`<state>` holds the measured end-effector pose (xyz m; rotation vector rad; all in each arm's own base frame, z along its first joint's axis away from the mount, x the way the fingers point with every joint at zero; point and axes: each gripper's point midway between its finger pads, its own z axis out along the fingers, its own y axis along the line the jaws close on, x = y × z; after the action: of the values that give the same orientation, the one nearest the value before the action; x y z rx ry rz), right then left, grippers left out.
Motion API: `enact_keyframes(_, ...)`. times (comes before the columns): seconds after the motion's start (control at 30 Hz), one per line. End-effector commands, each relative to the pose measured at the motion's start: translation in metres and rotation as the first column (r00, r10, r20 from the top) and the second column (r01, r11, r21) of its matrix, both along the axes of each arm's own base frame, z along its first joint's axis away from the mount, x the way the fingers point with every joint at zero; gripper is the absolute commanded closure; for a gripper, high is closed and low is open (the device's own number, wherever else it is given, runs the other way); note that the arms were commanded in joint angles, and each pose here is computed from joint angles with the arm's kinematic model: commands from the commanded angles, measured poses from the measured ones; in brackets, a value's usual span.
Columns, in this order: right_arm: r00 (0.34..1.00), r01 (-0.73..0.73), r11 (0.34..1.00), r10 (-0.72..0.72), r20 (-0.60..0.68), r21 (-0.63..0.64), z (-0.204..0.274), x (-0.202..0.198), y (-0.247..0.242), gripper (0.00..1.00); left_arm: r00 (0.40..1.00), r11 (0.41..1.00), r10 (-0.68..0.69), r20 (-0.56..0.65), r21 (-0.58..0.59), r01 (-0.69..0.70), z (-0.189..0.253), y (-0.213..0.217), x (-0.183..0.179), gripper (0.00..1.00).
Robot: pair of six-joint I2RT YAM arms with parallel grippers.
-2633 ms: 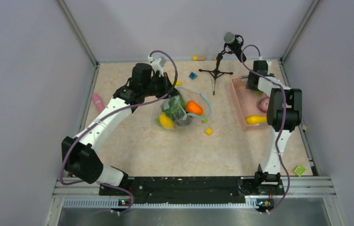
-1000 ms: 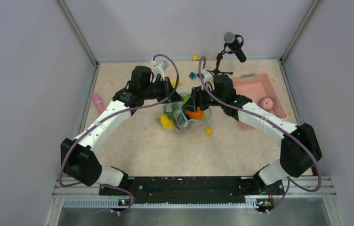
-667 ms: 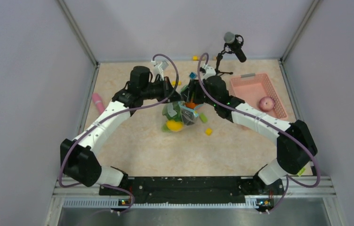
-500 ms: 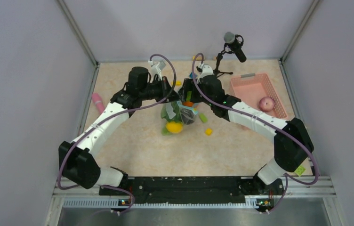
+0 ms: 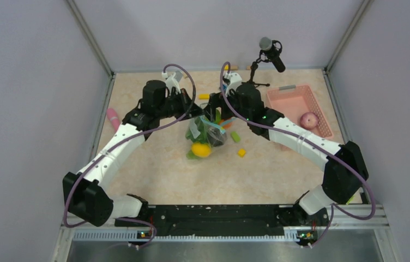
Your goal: Place the food in the zip-top bag and seal the zipper
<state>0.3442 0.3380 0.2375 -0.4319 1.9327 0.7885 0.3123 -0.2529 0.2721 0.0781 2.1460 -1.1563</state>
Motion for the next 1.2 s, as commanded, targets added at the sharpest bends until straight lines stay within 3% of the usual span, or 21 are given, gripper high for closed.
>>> enact_keyframes(0.0,0.950,-0.313,0.940,0.307,0.059,0.134,0.060,-0.063,0.030,0.09,0.991,0.996,0.027,0.131,-0.091,-0.015,0.035,-0.001,0.015,1.00)
enact_keyframes(0.13,0.940,-0.341,0.933,0.338,0.041,0.117,0.062,-0.074,0.021,0.09,0.991,0.995,0.019,0.135,-0.098,-0.006,0.035,0.001,0.014,1.00)
enact_keyframes(0.33,0.996,-0.064,0.997,0.061,0.058,0.044,0.065,-0.039,-0.038,0.09,0.991,0.995,0.031,0.133,-0.098,-0.018,0.033,0.006,0.014,1.00)
enact_keyframes(0.53,0.993,0.111,0.991,-0.107,0.057,-0.072,0.041,-0.033,-0.090,0.09,0.990,0.996,0.010,0.141,-0.085,0.002,0.032,0.008,0.011,1.00)
enact_keyframes(0.67,0.979,0.192,0.976,-0.197,-0.044,-0.100,0.010,-0.025,-0.110,0.12,0.989,0.996,-0.005,0.149,-0.084,0.018,0.034,0.007,0.007,1.00)
enact_keyframes(0.8,0.956,0.209,0.972,-0.226,-0.190,-0.103,-0.028,-0.010,-0.112,0.24,0.989,0.997,-0.004,0.147,-0.081,0.016,0.033,0.008,0.007,1.00)
enact_keyframes(0.9,0.958,0.147,0.986,-0.162,-0.238,-0.080,-0.044,-0.011,-0.097,0.36,0.990,0.997,0.002,0.144,-0.075,0.009,0.032,0.009,0.009,1.00)
enact_keyframes(1.13,0.970,0.137,0.990,-0.138,-0.201,-0.016,-0.025,-0.006,-0.088,1.00,0.990,0.998,0.010,0.143,-0.059,-0.001,0.031,0.011,0.011,1.00)
enact_keyframes(1.17,0.976,0.125,0.992,-0.122,-0.180,0.006,-0.015,-0.006,-0.086,1.00,0.990,0.999,0.012,0.140,-0.052,-0.005,0.029,0.012,0.013,1.00)
